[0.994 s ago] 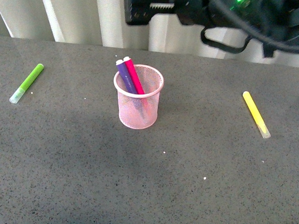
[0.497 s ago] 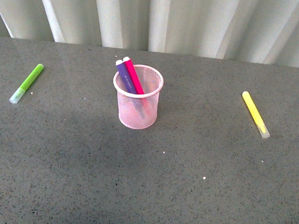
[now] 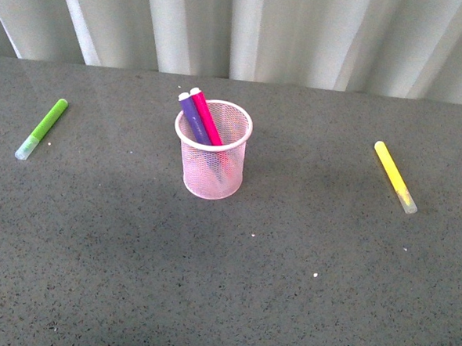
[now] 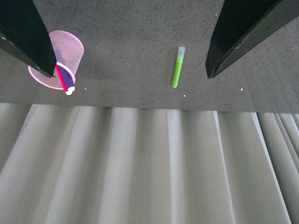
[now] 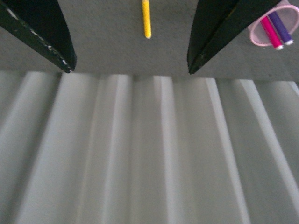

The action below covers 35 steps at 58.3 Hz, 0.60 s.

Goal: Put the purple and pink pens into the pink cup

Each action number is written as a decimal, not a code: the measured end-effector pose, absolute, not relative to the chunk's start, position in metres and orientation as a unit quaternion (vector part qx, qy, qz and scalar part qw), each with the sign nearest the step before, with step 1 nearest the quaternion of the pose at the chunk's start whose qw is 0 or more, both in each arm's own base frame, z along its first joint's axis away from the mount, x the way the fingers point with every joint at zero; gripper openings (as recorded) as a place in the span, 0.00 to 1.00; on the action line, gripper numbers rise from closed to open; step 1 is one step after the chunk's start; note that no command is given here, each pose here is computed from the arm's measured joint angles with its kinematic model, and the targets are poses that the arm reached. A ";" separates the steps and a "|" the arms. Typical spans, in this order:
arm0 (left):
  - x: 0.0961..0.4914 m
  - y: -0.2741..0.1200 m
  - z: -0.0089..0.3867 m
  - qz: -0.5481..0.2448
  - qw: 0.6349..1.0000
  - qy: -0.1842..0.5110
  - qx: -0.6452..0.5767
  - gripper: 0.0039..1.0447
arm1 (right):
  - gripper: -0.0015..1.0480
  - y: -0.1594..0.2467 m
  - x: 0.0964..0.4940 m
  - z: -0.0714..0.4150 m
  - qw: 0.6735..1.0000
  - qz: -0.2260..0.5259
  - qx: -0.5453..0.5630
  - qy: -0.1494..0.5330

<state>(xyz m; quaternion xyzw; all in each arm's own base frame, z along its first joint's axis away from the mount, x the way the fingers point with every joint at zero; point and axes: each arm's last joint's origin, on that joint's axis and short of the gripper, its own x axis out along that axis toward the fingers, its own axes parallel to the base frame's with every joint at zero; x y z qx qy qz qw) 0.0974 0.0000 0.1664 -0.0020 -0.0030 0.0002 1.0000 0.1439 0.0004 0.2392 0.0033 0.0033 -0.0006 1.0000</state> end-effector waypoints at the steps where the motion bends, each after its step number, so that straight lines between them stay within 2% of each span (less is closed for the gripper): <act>1: 0.097 0.000 0.166 0.000 1.000 -0.003 -0.002 0.94 | 0.45 0.000 0.142 0.236 1.000 0.000 0.003 0.002; 12: 0.097 0.000 0.166 0.000 1.000 -0.003 -0.002 0.94 | 0.03 0.000 0.131 0.209 1.000 0.002 0.001 0.005; 35: 0.097 0.000 0.166 0.000 1.000 -0.003 -0.002 0.94 | 0.03 0.000 0.119 0.187 1.000 0.002 0.000 0.002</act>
